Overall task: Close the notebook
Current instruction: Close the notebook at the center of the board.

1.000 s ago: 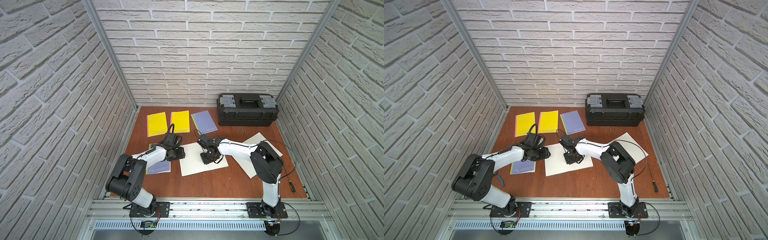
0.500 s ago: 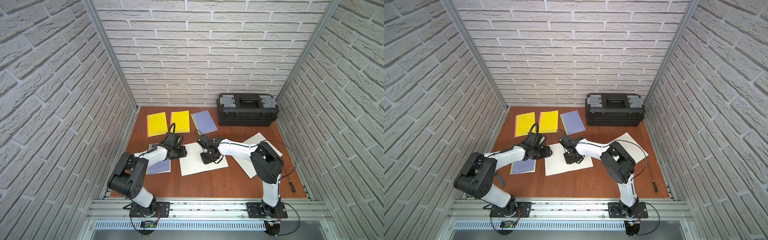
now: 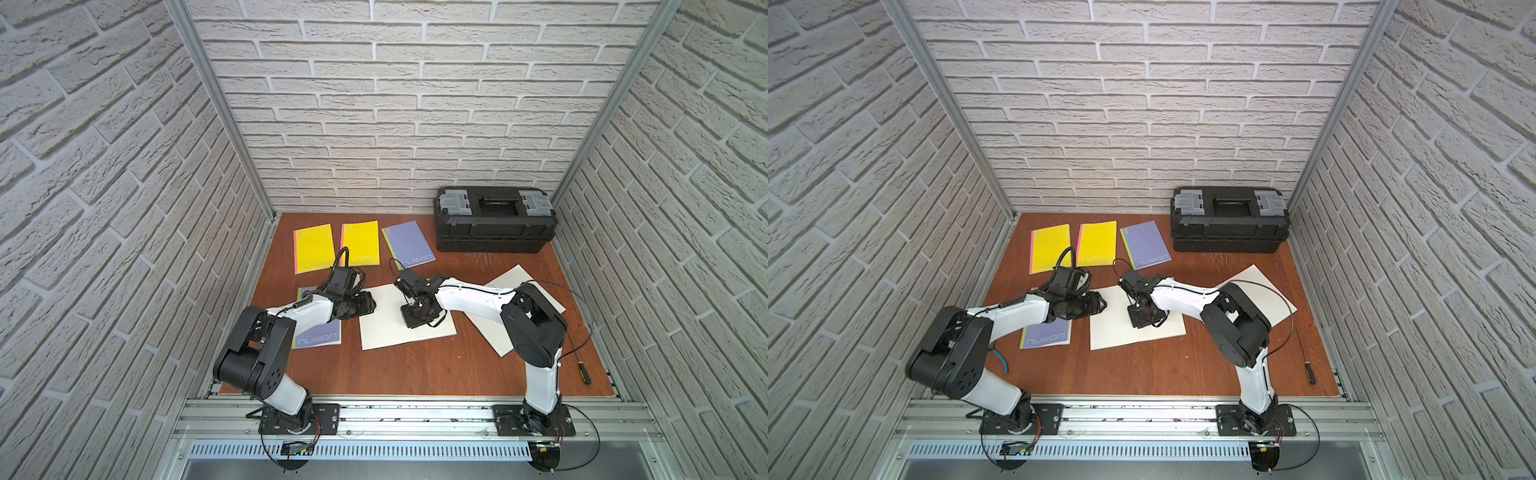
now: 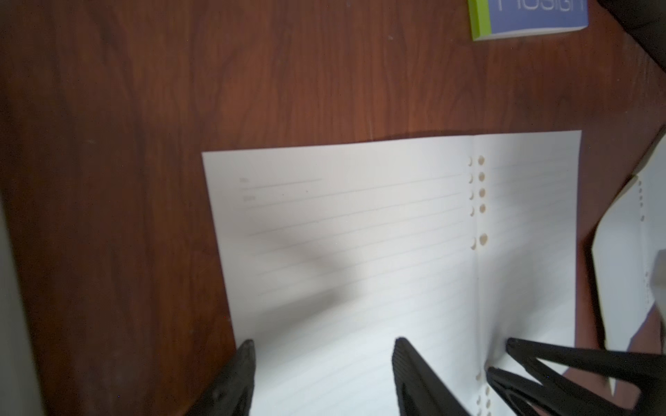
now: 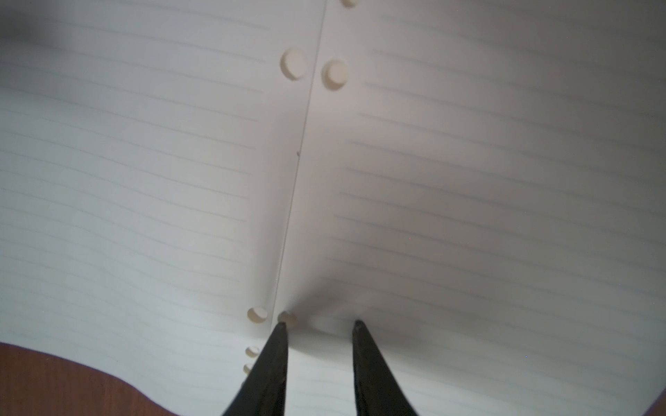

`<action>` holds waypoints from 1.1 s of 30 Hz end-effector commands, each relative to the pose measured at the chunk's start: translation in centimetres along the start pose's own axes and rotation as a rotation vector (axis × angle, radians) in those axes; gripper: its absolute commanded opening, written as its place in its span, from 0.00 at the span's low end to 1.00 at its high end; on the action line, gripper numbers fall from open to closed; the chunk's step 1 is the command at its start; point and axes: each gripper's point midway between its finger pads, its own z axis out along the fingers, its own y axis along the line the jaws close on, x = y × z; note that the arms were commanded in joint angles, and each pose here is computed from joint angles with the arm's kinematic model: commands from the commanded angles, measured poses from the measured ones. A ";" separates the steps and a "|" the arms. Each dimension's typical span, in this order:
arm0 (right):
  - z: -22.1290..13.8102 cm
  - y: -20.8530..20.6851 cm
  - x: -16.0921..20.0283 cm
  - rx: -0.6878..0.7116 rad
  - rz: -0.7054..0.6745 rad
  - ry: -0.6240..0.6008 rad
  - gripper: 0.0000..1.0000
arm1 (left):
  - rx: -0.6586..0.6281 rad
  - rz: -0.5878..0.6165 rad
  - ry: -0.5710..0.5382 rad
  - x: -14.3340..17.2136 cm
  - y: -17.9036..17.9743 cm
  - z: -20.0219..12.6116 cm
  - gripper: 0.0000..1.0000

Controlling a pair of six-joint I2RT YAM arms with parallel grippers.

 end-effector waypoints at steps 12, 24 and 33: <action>3.1 1.0 1.7 -0.027 -0.006 0.059 0.31 | -0.011 -0.050 0.079 2.6 0.9 -0.8 0.61; 1.2 1.3 0.8 -0.032 -0.016 0.010 0.33 | -0.118 -0.035 0.041 2.7 2.5 -3.3 0.64; 0.8 1.5 0.8 -0.017 -0.029 0.008 0.33 | -0.126 -0.041 0.058 3.2 2.9 -3.1 0.64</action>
